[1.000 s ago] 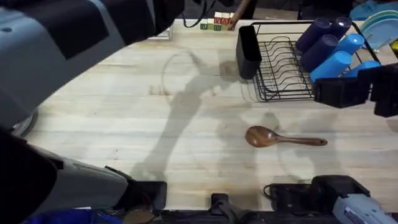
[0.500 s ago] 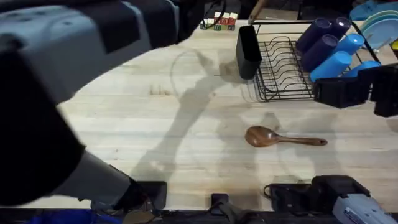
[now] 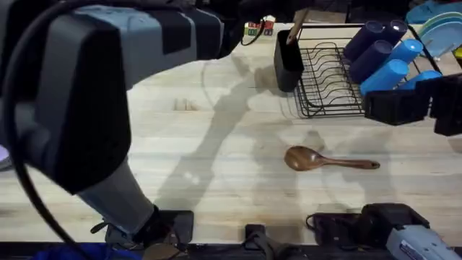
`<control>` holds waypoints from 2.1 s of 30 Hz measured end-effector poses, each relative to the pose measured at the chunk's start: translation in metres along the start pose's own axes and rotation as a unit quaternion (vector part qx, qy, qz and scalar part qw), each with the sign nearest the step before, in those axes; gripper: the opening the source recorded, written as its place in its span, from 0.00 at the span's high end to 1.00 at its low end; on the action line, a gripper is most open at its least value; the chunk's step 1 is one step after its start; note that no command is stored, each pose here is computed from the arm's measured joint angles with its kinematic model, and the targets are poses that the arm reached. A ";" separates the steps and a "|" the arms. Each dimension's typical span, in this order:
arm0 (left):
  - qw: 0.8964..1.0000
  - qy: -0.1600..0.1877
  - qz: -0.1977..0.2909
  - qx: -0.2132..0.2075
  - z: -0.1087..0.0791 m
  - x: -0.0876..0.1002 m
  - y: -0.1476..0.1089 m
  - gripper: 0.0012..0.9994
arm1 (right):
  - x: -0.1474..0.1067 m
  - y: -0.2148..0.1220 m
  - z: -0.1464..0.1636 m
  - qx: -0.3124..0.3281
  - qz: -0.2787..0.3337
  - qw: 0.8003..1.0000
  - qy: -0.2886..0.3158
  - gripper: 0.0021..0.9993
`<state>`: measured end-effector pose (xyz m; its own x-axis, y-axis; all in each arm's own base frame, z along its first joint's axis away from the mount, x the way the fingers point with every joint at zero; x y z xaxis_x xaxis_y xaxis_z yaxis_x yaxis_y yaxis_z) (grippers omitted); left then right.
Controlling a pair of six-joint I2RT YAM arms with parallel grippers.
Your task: Pick up the spoon on the table one by one and put them onto the rack
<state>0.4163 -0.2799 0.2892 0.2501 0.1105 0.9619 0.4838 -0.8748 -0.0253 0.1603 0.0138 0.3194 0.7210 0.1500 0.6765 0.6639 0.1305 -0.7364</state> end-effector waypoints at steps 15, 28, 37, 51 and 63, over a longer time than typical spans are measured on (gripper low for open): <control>0.991 -0.063 0.113 0.033 0.023 -0.064 0.005 0.96 | 0.000 0.000 0.000 0.000 0.000 1.000 0.000 0.00; 0.981 -0.080 0.166 0.056 0.029 -0.078 -0.002 0.70 | 0.000 0.000 0.000 0.000 0.000 1.000 0.000 0.00; 0.982 -0.078 0.164 0.059 0.030 -0.078 -0.002 0.34 | 0.000 0.000 0.000 0.000 0.001 1.000 0.000 0.00; 0.981 -0.078 0.163 0.065 0.025 -0.062 -0.011 0.00 | -0.001 0.000 0.000 0.001 0.004 1.000 0.000 0.00; 0.951 -0.104 0.217 0.192 0.022 -0.016 -0.098 0.00 | -0.001 0.000 0.000 0.001 0.004 1.000 0.000 0.00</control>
<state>0.3831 -0.1853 0.2708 0.6374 -0.0969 0.7645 0.5578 -0.6264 -0.5444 0.1593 0.0138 0.3185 0.7261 0.1500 0.6710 0.6582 0.1305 -0.7414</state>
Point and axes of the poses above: each hand's point on the last joint's axis, 136 mm out from that joint toward the fingers, its own y axis out along the fingers, its own z axis along the line the jaws close on, x = y × z, the point moved 7 cm from there along -y, back along the fingers, and after that the axes turned 2 degrees about -y, right-handed, at the moved point
